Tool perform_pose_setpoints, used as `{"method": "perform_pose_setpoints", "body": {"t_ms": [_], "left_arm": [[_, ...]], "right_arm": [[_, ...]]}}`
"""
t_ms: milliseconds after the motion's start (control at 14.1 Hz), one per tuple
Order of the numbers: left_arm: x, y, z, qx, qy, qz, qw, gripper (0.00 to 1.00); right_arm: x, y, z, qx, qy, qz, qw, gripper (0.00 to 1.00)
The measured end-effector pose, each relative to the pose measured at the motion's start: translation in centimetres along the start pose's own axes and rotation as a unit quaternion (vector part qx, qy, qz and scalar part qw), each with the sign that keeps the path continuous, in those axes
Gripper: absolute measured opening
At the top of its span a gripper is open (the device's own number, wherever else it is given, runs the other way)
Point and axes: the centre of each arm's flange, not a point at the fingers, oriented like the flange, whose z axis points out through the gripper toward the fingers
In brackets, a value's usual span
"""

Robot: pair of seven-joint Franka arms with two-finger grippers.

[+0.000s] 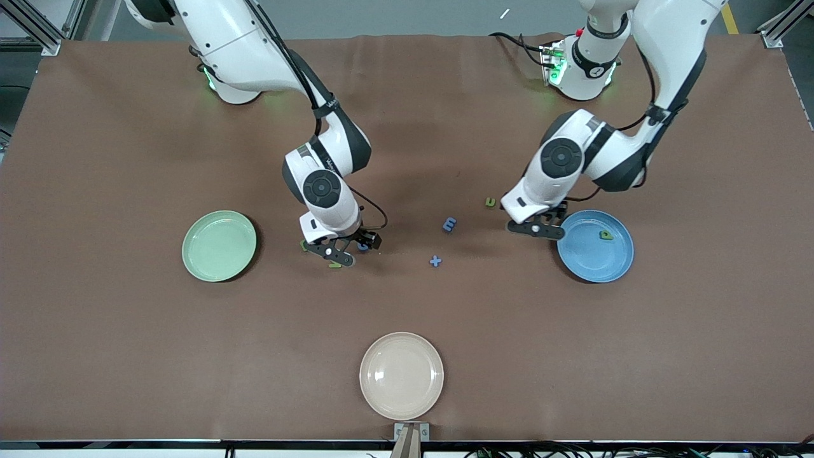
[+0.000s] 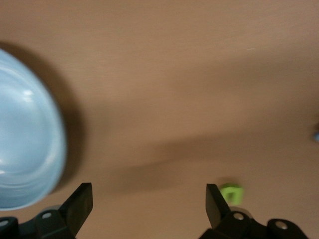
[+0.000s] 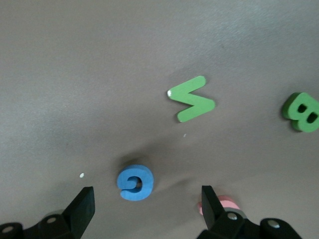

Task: Sort upper and lower case letters into plates
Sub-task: 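Reach the left gripper to the green n while the right gripper reaches the blue c, then place the green n in the blue plate while the right gripper places the blue c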

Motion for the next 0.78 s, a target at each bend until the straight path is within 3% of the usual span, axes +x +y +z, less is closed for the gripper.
{"method": "perform_pose_setpoints", "body": {"t_ms": [495, 637, 778], "left_arm": [[-1.7, 6.4, 3.6, -0.055, 0.001, -0.025, 0.998, 0.96], [-2.5, 6.7, 4.6, -0.057, -0.006, -0.021, 0.998, 0.92], [-3.2, 6.8, 5.3, -0.055, -0.011, -0.016, 0.998, 0.80]], "right_arm": [[0.0, -0.6, 0.4, 0.001, 0.001, 0.000, 1.000, 0.78], [0.1, -0.8, 0.7, 0.001, 0.001, -0.001, 1.000, 0.77], [0.1, -1.0, 1.0, 0.001, 0.001, -0.002, 1.000, 0.75]]}}
